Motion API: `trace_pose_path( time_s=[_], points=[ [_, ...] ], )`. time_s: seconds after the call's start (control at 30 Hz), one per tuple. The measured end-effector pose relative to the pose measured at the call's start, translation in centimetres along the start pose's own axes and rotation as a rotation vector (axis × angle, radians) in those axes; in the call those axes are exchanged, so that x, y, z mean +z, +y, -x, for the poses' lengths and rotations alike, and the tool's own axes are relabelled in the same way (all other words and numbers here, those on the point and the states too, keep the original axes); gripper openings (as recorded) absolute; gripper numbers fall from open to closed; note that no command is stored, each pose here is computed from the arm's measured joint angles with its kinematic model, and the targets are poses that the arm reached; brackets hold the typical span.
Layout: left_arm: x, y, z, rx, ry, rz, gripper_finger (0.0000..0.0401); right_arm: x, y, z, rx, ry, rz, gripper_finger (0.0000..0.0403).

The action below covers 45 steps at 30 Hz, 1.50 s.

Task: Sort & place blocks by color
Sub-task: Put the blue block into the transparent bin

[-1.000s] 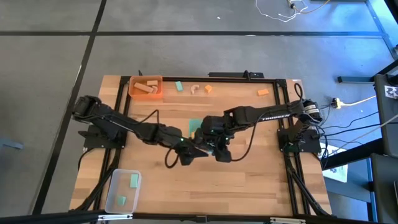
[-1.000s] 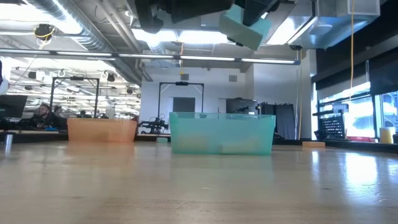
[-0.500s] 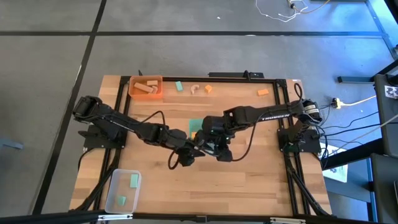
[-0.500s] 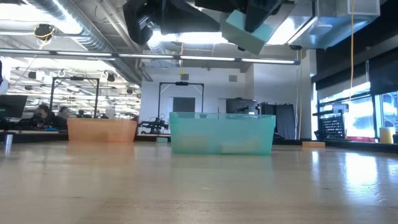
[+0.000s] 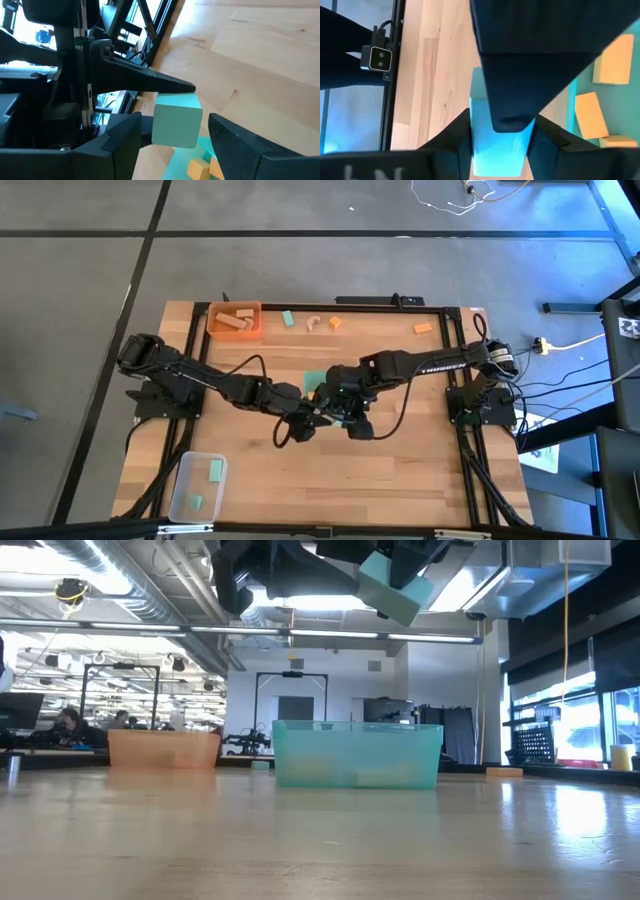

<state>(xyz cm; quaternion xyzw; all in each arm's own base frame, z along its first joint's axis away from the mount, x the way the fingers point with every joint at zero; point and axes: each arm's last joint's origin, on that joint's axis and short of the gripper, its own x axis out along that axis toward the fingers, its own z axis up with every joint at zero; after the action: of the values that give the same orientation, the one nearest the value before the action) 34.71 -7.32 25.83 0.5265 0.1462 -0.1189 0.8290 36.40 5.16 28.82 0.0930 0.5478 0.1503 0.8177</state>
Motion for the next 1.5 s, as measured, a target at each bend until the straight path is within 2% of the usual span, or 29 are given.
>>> trace_pose_path(
  time_s=[0.83,1.0,1.23,1.4,1.5],
  points=[
    [-0.2,-0.7,-1.1,-0.009,-0.016,0.011,0.0198,-0.3,0.0,0.0,-0.002,0.023,-0.003,0.0133],
    [0.5,-1.1,-1.0,-0.009,-0.019,0.124,0.0200,-0.2,0.0,0.0,-0.005,0.018,-0.001,0.0133],
    [2.2,-1.8,-0.6,0.092,0.068,0.199,0.0198,0.1,0.0,0.0,-0.007,-0.006,0.017,0.0133],
    [2.5,-1.9,-0.4,0.148,0.119,0.318,0.0197,0.3,0.0,0.1,-0.006,-0.026,0.038,0.0133],
    [2.4,-2.0,-0.4,0.148,0.126,0.314,0.0197,0.3,0.0,0.1,-0.005,-0.031,0.041,0.0133]
  ],
)
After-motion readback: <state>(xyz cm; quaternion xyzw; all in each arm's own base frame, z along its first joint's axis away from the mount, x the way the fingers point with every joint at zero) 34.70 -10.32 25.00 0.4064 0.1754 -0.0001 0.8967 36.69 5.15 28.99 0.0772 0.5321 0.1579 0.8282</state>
